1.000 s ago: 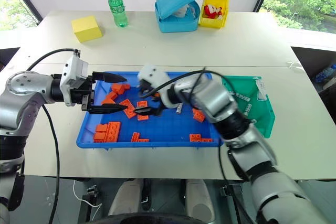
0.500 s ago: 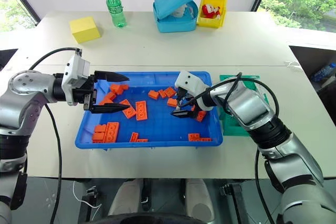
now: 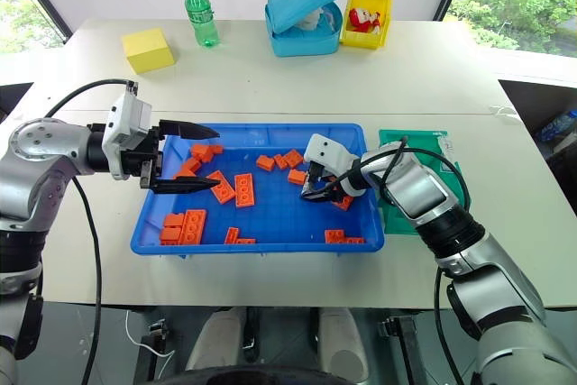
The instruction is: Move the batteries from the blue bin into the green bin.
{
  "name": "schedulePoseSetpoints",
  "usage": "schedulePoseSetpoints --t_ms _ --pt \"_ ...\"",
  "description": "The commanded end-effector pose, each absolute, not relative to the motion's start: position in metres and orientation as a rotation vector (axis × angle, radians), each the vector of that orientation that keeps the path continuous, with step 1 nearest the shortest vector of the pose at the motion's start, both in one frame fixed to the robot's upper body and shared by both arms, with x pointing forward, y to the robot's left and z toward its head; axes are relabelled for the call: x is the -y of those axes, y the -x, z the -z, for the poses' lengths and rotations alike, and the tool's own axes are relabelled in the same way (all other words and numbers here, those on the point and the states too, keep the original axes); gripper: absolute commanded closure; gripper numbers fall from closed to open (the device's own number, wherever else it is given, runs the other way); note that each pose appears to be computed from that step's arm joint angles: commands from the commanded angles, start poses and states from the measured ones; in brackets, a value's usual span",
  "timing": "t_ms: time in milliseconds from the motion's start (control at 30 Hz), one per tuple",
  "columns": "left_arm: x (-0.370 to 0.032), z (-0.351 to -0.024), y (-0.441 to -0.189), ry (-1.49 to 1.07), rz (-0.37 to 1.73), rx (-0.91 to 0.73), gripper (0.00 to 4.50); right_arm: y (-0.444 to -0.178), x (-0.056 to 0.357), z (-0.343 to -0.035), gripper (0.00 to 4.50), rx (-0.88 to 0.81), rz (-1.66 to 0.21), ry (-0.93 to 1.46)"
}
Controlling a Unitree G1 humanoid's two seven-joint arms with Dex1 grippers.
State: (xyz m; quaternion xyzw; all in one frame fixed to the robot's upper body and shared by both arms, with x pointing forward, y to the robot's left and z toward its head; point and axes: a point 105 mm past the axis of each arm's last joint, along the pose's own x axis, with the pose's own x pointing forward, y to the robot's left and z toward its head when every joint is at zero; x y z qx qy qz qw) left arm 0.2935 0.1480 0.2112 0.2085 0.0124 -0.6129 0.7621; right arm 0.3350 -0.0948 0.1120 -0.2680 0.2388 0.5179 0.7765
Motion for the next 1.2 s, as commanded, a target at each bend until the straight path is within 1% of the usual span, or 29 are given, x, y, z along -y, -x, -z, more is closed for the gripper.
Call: schedulePoseSetpoints --t_ms 33,167,267,367,400,433,500,567,633,667,700,733,833,967,1100,1200 --pt "-0.149 -0.221 -0.291 -0.487 1.324 0.010 0.00 -0.328 0.099 -0.137 2.29 -0.465 -1.122 0.573" --pt "-0.150 -0.219 -0.293 -0.478 1.322 0.003 0.00 -0.323 0.119 -0.183 2.29 -0.397 -1.068 0.549" --pt "-0.151 -0.216 -0.293 -0.466 1.324 -0.004 0.00 -0.322 0.153 -0.219 2.29 -0.361 -0.950 0.527" --pt "-0.152 -0.214 -0.293 -0.457 1.331 -0.009 0.00 -0.320 0.192 -0.239 2.29 -0.369 -0.825 0.543" --pt "-0.152 -0.214 -0.293 -0.456 1.335 -0.010 0.00 -0.318 0.203 -0.242 2.29 -0.379 -0.792 0.546" --pt "-0.151 -0.213 -0.294 -0.453 1.342 -0.011 0.00 -0.315 0.221 -0.240 2.29 -0.415 -0.741 0.536" --pt "-0.150 -0.213 -0.294 -0.452 1.355 -0.011 0.00 -0.310 0.242 -0.234 2.29 -0.466 -0.679 0.526" --pt "-0.149 -0.214 -0.295 -0.451 1.367 -0.008 0.00 -0.306 0.252 -0.224 2.29 -0.499 -0.655 0.517" --pt "-0.147 -0.215 -0.296 -0.447 1.377 -0.004 0.00 -0.304 0.254 -0.214 1.25 -0.513 -0.652 0.476" --pt "-0.145 -0.216 -0.297 -0.444 1.384 0.000 0.00 -0.305 0.254 -0.210 0.86 -0.501 -0.650 0.461" --pt "-0.144 -0.216 -0.298 -0.441 1.389 0.003 0.00 -0.307 0.253 -0.209 0.33 -0.483 -0.650 0.452" --pt "-0.143 -0.217 -0.299 -0.438 1.393 0.005 0.00 -0.309 0.252 -0.210 0.02 -0.458 -0.658 0.448" --pt "-0.140 -0.217 -0.302 -0.434 1.400 0.008 0.00 -0.310 0.255 -0.215 0.02 -0.404 -0.687 0.466" --pt "-0.146 -0.219 -0.304 -0.429 1.390 -0.007 0.00 -0.295 0.274 -0.224 0.02 -0.384 -0.773 0.543" --pt "-0.184 -0.231 -0.306 -0.363 1.336 -0.077 0.00 -0.278 0.328 -0.238 0.02 -0.413 -0.769 0.680" --pt "-0.215 -0.238 -0.304 -0.371 1.280 -0.135 0.00 -0.266 0.352 -0.242 0.02 -0.430 -0.787 0.665"
